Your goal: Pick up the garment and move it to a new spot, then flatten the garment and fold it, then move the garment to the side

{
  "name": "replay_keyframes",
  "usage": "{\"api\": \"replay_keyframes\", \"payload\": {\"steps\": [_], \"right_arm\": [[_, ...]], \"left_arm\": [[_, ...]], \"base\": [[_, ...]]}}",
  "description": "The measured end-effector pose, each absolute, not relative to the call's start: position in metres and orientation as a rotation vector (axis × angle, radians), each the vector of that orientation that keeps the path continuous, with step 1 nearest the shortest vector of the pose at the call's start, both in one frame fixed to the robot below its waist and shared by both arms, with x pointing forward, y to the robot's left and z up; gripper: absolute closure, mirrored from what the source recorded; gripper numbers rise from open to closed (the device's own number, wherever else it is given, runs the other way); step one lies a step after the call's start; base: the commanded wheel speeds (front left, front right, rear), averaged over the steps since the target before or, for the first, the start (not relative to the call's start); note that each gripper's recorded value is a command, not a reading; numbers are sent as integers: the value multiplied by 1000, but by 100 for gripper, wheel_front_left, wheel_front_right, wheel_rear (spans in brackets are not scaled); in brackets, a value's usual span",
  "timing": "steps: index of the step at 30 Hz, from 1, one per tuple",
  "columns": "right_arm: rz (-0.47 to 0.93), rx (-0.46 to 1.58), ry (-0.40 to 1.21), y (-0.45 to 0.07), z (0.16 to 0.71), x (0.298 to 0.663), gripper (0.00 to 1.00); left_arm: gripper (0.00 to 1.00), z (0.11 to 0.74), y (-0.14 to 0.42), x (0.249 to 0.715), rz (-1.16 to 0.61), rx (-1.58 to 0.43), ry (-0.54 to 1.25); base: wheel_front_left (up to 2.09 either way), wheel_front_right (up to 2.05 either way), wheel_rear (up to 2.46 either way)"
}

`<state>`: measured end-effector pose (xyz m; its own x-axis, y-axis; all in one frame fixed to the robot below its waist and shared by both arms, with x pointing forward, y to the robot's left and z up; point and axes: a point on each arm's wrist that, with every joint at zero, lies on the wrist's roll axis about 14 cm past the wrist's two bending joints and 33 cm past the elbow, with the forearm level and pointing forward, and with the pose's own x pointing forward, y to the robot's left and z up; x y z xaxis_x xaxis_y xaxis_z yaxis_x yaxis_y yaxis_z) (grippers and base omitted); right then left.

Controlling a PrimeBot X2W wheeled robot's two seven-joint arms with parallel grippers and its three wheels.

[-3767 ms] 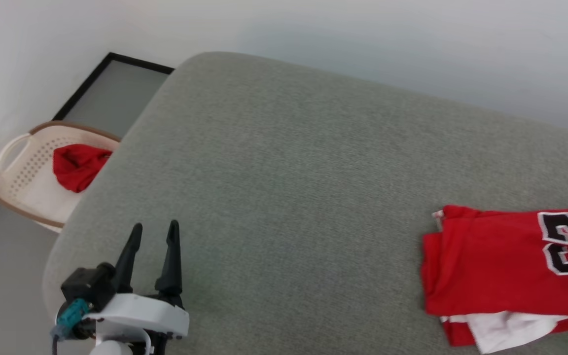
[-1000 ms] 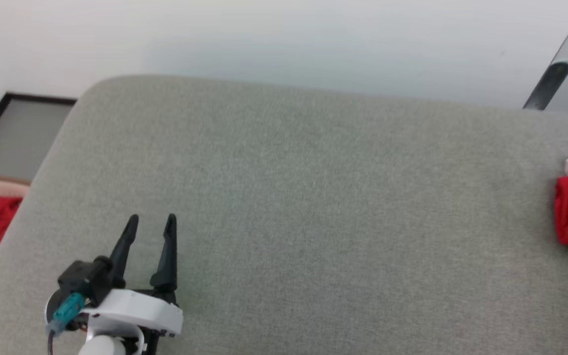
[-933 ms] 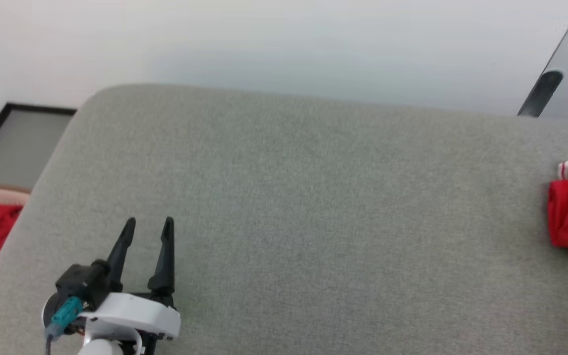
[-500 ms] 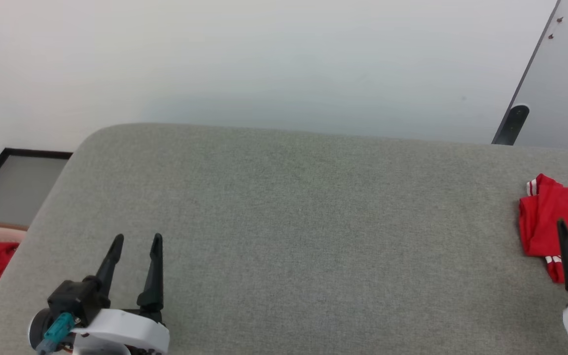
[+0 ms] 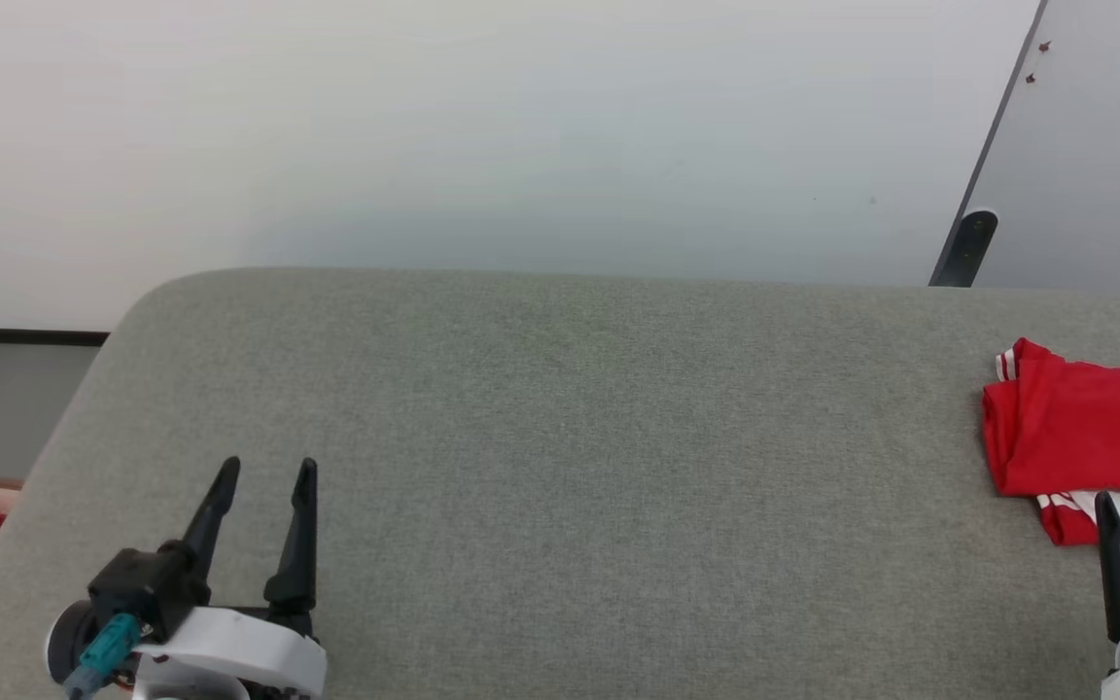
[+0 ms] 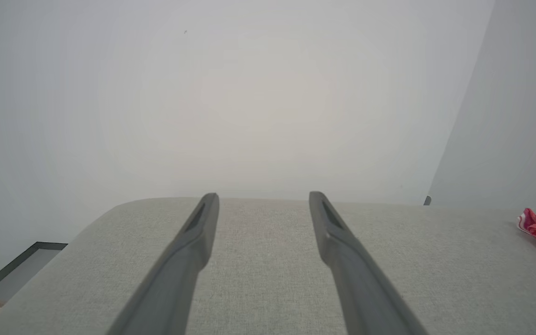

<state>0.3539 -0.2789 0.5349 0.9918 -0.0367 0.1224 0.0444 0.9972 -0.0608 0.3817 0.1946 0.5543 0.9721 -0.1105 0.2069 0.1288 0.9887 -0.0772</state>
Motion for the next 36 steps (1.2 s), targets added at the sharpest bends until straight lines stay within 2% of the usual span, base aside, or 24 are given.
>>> {"api": "replay_keyframes", "payload": {"steps": [36], "right_arm": [[-27,-59,-123,-270,537,344,0]], "left_arm": [[0,518,201,374,-108,-184,-88]], "base": [[0,0,0]]}}
